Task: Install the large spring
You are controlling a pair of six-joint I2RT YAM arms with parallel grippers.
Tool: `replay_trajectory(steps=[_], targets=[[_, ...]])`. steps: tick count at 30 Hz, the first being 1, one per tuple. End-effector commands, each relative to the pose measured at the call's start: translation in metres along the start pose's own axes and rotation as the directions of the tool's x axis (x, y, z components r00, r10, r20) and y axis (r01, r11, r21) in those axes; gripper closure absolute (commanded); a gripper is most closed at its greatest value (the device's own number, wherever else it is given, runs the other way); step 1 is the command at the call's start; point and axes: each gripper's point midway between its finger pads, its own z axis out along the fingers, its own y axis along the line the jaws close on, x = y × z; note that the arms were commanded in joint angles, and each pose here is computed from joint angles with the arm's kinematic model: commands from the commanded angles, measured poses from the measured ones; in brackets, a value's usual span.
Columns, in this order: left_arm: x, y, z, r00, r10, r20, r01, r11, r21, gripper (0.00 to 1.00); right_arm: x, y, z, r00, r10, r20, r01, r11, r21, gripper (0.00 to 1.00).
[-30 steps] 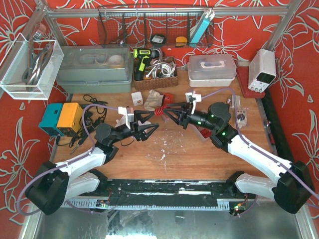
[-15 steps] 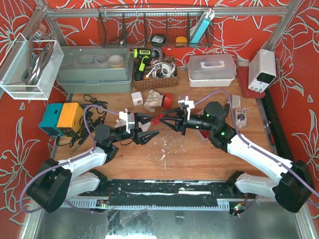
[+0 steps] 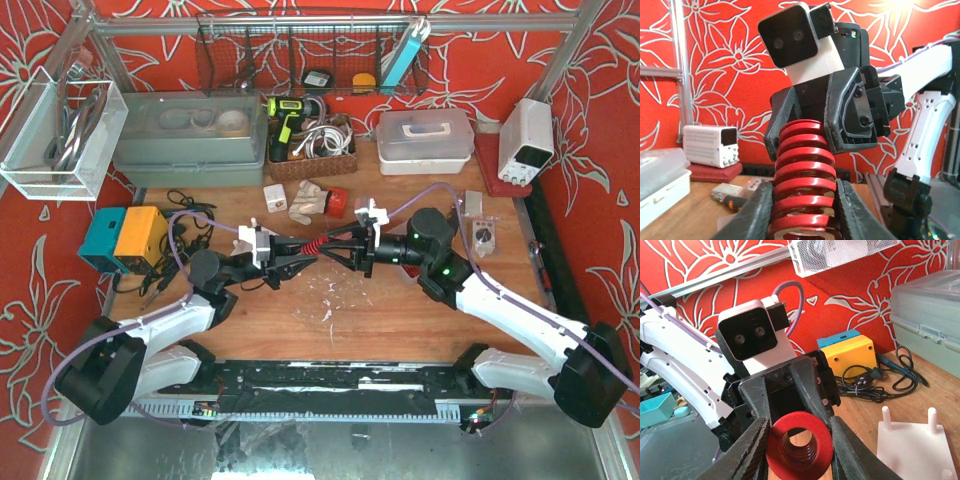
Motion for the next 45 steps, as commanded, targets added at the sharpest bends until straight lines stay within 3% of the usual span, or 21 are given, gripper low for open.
replay_trajectory(steps=[1,3,4,6,9,12,15,17,21,24,27,34,39,41,45], targets=[[-0.009,-0.012,-0.002,0.997,0.071,0.028,-0.072,0.997,0.04,0.83,-0.007,0.0,-0.003,0.998,-0.042,0.036,0.042,0.999,0.021,1.0],[-0.012,-0.013,-0.002,0.996,0.079,0.032,-0.08,0.996,0.041,1.0,-0.002,-0.006,-0.003,0.999,-0.035,0.026,0.034,0.999,0.043,1.0],[-0.014,-0.012,-0.002,0.996,0.077,0.033,-0.078,0.996,0.032,1.0,0.003,-0.011,-0.003,1.0,-0.027,0.016,0.026,0.997,0.069,0.96],[-0.016,-0.001,-0.002,0.998,0.055,0.019,-0.055,0.998,-0.036,1.0,0.012,-0.024,-0.006,1.0,-0.01,-0.011,0.011,0.989,0.146,0.64],[-0.02,0.026,-0.007,1.0,-0.005,-0.029,-0.002,0.975,-0.222,1.0,0.015,-0.055,-0.028,0.999,0.021,-0.048,-0.001,0.922,0.387,0.41],[-0.011,0.069,-0.026,0.983,-0.148,-0.112,0.071,0.858,-0.508,1.0,0.009,-0.077,-0.066,0.996,0.024,-0.089,0.035,0.793,0.609,0.23],[0.002,0.099,-0.055,0.937,-0.287,-0.2,0.058,0.692,-0.719,1.0,0.01,-0.094,-0.102,0.996,0.051,-0.076,0.026,0.646,0.763,0.02],[0.004,0.112,-0.067,0.897,-0.363,-0.253,0.025,0.613,-0.79,1.0,0.021,-0.104,-0.12,0.994,0.088,-0.063,0.003,0.558,0.83,0.01],[0.024,0.129,-0.086,0.765,-0.528,-0.369,-0.063,0.51,-0.858,1.0,0.051,-0.123,-0.148,0.985,0.154,-0.08,0.012,0.401,0.916,0.01],[0.037,0.143,-0.105,0.64,-0.624,-0.448,-0.194,0.433,-0.88,1.0,0.064,-0.128,-0.161,0.98,0.172,-0.1,0.037,0.336,0.941,0.01],[0.038,0.157,-0.123,0.524,-0.681,-0.512,-0.344,0.381,-0.858,1.0,0.065,-0.128,-0.165,0.982,0.166,-0.094,0.036,0.324,0.945,0.01],[0.062,0.166,-0.152,0.242,-0.782,-0.575,-0.523,0.393,-0.756,1.0,0.063,-0.125,-0.17,0.989,0.14,-0.056,0.007,0.323,0.946,0.01],[0.096,0.152,-0.18,0.014,-0.834,-0.551,-0.536,0.459,-0.708,1.0,0.059,-0.121,-0.175,0.992,0.123,-0.037,-0.004,0.319,0.948,0.01],[0.103,0.15,-0.187,-0.021,-0.835,-0.55,-0.536,0.474,-0.699,1.0,0.058,-0.12,-0.176,0.992,0.118,-0.033,-0.007,0.319,0.948,0.01],[0.103,0.152,-0.202,-0.044,-0.852,-0.521,-0.54,0.459,-0.705,1.0,0.056,-0.118,-0.177,0.994,0.111,-0.024,-0.014,0.323,0.946,0.01]])
